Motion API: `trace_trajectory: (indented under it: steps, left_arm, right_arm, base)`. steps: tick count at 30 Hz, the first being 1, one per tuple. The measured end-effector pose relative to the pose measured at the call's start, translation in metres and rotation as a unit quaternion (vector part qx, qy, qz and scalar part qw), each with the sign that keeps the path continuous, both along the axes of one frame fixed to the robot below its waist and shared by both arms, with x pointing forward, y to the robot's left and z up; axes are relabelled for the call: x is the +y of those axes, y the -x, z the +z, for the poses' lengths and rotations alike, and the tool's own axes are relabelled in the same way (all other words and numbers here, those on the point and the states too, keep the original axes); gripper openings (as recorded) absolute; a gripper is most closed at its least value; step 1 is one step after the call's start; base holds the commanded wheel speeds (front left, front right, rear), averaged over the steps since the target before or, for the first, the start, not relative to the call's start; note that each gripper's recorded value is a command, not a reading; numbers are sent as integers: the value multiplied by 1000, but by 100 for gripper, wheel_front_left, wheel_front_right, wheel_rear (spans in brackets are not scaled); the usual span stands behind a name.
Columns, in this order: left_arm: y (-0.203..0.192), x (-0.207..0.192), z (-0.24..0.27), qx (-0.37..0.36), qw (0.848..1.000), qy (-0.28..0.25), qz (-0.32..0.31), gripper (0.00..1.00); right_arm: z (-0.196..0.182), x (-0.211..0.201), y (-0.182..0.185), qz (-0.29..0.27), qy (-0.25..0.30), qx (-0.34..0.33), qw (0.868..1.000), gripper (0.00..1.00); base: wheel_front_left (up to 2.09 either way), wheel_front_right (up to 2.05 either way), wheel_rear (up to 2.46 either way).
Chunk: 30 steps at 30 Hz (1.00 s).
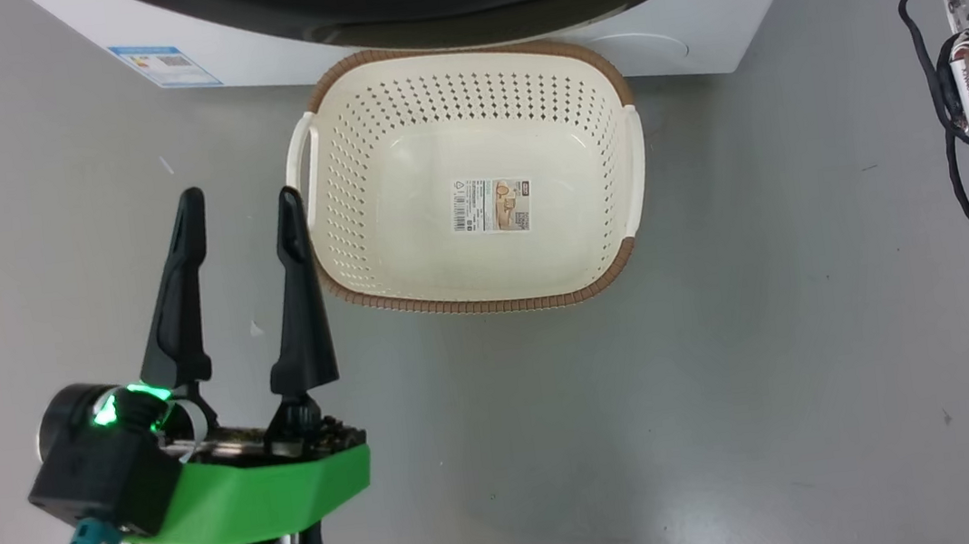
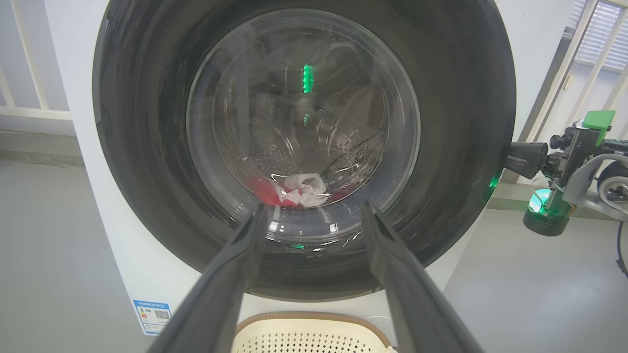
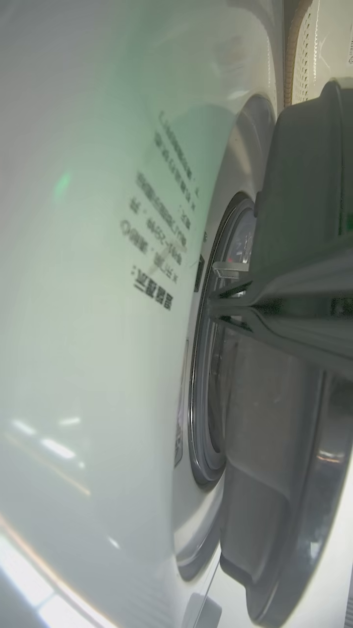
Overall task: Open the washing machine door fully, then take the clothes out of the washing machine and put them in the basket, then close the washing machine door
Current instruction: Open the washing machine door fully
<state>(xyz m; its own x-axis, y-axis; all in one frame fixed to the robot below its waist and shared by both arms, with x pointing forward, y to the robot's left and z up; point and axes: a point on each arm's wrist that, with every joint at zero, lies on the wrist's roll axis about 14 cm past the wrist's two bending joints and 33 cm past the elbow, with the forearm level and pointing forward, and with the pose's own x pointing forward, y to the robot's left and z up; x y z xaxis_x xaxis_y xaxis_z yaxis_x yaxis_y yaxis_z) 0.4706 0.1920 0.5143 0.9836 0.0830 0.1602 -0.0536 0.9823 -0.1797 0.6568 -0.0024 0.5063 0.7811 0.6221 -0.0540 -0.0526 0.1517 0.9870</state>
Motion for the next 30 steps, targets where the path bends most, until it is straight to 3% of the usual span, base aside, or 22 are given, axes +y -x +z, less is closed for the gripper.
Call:
trace_trajectory:
  steps: [11,30]
  left_arm:
    - [3,0,7,-7,1000,16,2,100]
    - [20,3,38,-39,999,18,8,100]
  right_arm:
    - [18,9,13,55,-6,-11,998,0]
    - [25,18,70,111,27,-21,993,0]
  base:
    - [0,0,0]
    - [0,0,0]
